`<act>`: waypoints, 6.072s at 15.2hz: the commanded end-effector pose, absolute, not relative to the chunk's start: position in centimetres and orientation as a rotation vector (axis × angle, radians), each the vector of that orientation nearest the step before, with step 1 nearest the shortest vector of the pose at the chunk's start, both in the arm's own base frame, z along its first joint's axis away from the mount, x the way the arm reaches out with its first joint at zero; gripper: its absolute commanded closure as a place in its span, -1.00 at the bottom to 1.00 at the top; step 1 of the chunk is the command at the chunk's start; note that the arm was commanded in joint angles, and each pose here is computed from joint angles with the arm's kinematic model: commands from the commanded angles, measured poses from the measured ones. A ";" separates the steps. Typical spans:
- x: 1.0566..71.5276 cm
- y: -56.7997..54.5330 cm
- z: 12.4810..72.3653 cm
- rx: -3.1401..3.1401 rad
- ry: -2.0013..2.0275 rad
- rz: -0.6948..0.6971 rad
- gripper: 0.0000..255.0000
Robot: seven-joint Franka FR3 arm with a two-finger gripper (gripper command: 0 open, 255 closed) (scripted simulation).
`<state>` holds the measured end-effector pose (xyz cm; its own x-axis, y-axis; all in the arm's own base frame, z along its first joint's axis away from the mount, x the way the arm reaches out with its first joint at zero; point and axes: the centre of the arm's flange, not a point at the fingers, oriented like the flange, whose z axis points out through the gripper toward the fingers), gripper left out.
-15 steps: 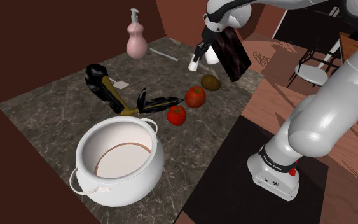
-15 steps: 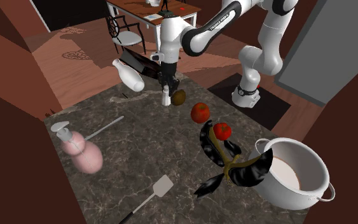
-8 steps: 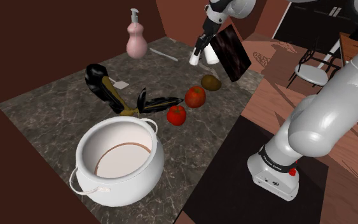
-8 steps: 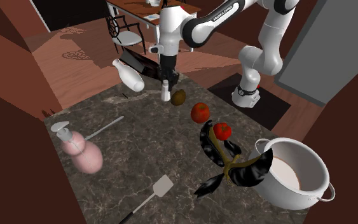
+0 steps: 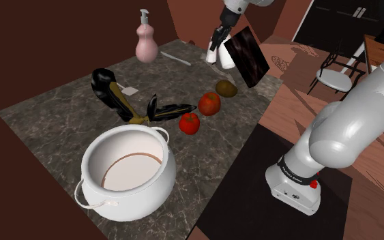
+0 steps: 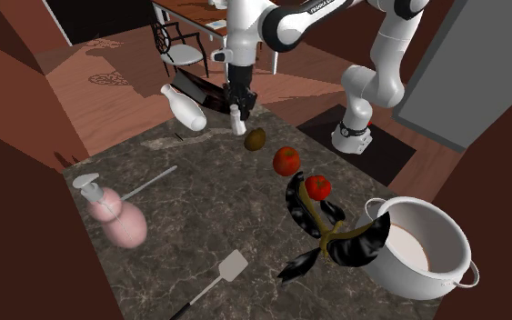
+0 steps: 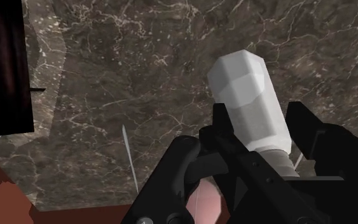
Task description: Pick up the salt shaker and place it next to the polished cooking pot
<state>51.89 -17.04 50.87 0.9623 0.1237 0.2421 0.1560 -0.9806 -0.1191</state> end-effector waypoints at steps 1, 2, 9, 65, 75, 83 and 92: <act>52.0 -17.1 51.9 -2.975 -0.213 -0.354 1.00; 52.0 -17.1 52.4 -2.975 -0.213 -0.354 1.00; 52.0 -17.1 56.1 -2.975 -0.213 -0.354 1.00; 24.6 48.7 57.0 -2.975 -0.213 -0.354 1.00; 21.9 55.3 54.9 -2.975 -0.213 -0.354 1.00; 21.9 55.3 50.6 -2.975 -0.213 -0.354 1.00; 20.8 53.7 49.5 -2.982 -0.047 -0.493 -1.00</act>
<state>20.02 52.49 53.65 0.9229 0.0101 0.3849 0.0460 -0.9954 -0.0841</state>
